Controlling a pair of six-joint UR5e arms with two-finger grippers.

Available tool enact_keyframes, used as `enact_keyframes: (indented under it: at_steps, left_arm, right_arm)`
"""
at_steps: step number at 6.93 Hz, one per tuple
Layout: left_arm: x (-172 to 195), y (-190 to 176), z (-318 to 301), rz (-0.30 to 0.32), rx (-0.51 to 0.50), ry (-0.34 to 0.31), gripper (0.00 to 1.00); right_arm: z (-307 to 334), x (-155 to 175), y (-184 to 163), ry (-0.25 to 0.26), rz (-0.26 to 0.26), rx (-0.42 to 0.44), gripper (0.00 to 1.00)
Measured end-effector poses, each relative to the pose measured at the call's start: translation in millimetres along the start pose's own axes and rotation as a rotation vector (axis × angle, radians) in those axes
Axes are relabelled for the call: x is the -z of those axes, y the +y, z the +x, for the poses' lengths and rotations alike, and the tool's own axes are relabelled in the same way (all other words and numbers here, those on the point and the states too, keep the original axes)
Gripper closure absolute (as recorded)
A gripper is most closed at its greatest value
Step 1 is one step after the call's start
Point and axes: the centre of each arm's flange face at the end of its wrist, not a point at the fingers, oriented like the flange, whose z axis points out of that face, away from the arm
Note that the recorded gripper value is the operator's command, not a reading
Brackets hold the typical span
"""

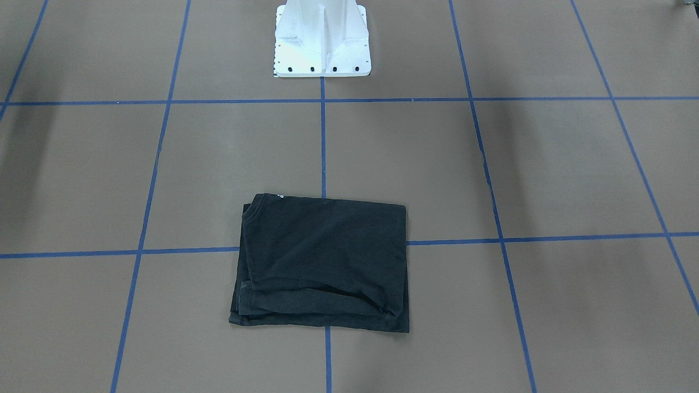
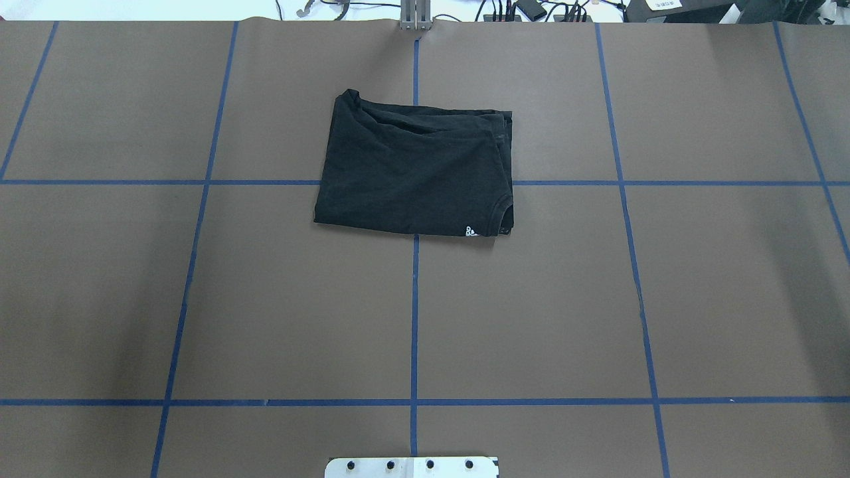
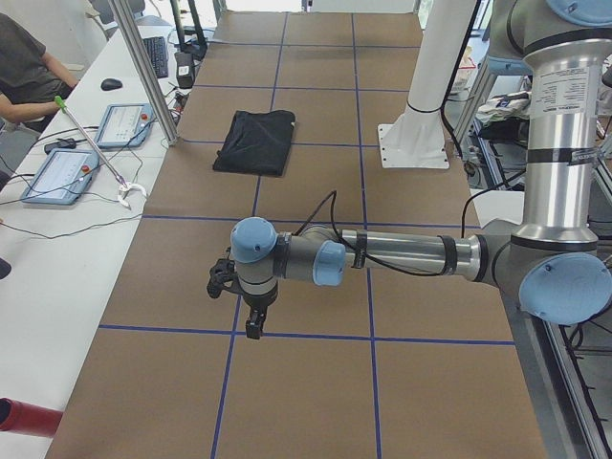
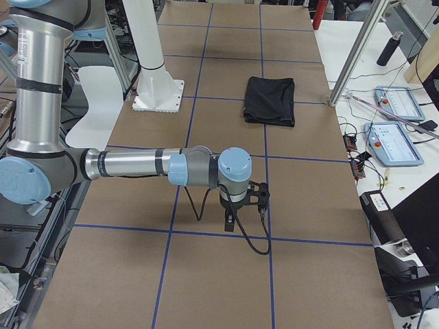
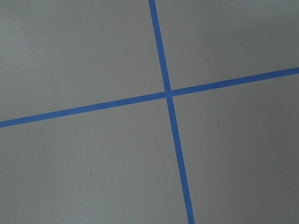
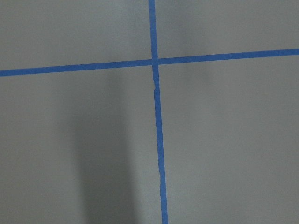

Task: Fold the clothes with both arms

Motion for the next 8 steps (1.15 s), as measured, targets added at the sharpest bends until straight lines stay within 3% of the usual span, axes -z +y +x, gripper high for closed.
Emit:
enact_keyframes:
  at_steps: [8]
  left_arm:
    - [0.8,-2.4,1.9,0.002,0.022,0.003,0.0]
  right_arm:
    - [-0.1,0.0,0.0,-0.001,0.0,-0.001,0.0]
